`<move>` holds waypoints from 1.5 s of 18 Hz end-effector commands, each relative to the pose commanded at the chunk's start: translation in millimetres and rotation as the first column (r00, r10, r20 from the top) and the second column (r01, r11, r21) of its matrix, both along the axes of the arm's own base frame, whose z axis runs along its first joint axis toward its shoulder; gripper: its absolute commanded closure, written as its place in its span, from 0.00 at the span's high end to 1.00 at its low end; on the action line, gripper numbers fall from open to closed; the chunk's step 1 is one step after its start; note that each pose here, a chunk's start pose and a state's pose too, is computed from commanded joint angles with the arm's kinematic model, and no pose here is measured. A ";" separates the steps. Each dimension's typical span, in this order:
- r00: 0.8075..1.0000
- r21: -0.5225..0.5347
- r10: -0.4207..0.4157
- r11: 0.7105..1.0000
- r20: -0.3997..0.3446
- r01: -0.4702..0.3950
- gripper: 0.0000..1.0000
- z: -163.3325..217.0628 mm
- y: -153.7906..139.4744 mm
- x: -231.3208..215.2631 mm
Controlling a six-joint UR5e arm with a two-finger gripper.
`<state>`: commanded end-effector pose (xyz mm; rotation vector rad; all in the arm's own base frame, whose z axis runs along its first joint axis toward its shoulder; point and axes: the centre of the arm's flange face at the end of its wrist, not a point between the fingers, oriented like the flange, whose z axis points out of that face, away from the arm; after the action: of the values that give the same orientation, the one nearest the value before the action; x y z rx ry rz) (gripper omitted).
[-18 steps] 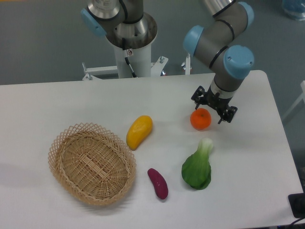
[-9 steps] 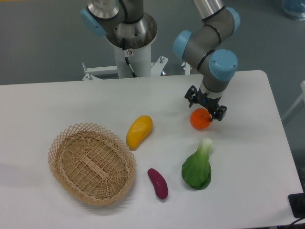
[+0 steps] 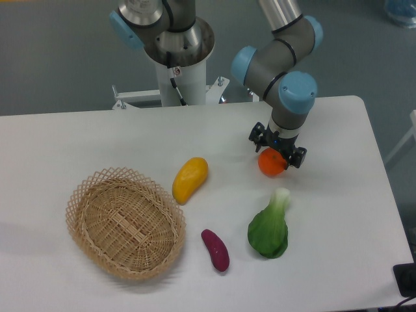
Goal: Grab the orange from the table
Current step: 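Close the gripper on the orange and lift it off the table, then carry the held orange up and away from the bok choy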
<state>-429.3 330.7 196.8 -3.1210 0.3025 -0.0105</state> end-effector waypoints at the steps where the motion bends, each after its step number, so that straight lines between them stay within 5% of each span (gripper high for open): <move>1: 1.000 0.000 -0.002 1.000 0.000 0.002 0.78 -0.4 0.5 -1.1; 5: 1.000 0.003 -0.005 1.000 -0.010 0.005 0.63 4.4 2.5 -6.1; 16: 0.999 0.011 -0.018 1.000 -0.030 0.019 0.64 93.4 37.5 -62.0; 27: 0.998 0.033 -0.021 0.999 -0.062 0.023 0.63 116.2 50.8 -87.2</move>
<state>-516.4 381.5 312.9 -3.0886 0.3336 0.0907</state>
